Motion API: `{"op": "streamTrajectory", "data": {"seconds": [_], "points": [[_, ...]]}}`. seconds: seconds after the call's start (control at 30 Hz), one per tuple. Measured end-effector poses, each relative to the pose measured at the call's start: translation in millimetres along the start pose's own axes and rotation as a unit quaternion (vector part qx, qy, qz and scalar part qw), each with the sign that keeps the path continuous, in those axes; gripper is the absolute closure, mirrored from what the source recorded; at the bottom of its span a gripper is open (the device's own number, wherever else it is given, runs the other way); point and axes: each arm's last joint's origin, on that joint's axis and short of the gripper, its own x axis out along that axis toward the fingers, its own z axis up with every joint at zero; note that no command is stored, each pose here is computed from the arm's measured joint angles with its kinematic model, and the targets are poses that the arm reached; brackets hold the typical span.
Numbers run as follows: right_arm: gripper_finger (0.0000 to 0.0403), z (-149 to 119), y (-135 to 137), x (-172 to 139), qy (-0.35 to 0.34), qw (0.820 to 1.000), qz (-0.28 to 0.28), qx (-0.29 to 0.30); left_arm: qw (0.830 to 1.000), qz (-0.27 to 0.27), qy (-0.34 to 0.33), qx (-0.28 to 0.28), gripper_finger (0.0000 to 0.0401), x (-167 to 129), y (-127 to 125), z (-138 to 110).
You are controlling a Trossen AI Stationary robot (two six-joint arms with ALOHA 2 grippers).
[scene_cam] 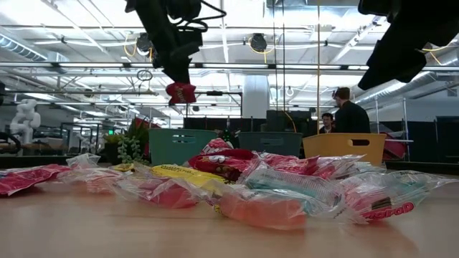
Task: Sort candy
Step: Put the red candy into the green bin
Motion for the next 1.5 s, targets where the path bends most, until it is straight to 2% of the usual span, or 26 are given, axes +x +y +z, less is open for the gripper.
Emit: {"op": "streamTrajectory", "data": {"seconds": [0.2,0.37,0.6,0.97,1.1,1.2,1.3,1.4,1.5], "points": [[0.0189,0,0,0,0.0,1.0,0.0,0.0,1.0,0.014,0.012,-0.011,0.0358,4,15,-1],[0.0189,0,0,0,0.0,1.0,0.0,0.004,0.999,-0.035,0.017,-0.008,0.0337,7,25,-2],[0.0189,0,0,0,0.0,0.999,-0.001,0.043,0.999,-0.025,0.02,-0.001,0.0294,9,37,-3],[0.0189,0,0,0,0.001,0.997,-0.002,0.079,1.0,-0.023,0.017,-0.001,0.0288,9,36,-2],[0.0188,0,0,0,0.001,0.997,-0.002,0.079,0.999,-0.04,0.013,0.007,0.0288,8,29,-2],[0.0188,0,0,0,0.001,0.997,-0.002,0.079,0.997,-0.08,0.008,0.016,0.0288,6,19,-1],[0.0188,0,0,0,0.001,0.997,-0.002,0.079,0.993,-0.119,0.008,0.009,0.0288,3,5,-1],[0.0188,0,0,0,0.001,0.997,-0.002,0.079,0.991,-0.135,0.01,-0.003,0.0288,-2,-11,-1],[0.0188,0,0,0,0.001,0.997,-0.002,0.078,0.987,-0.157,0.007,0.023,0.0288,-8,-34,-3]]}}
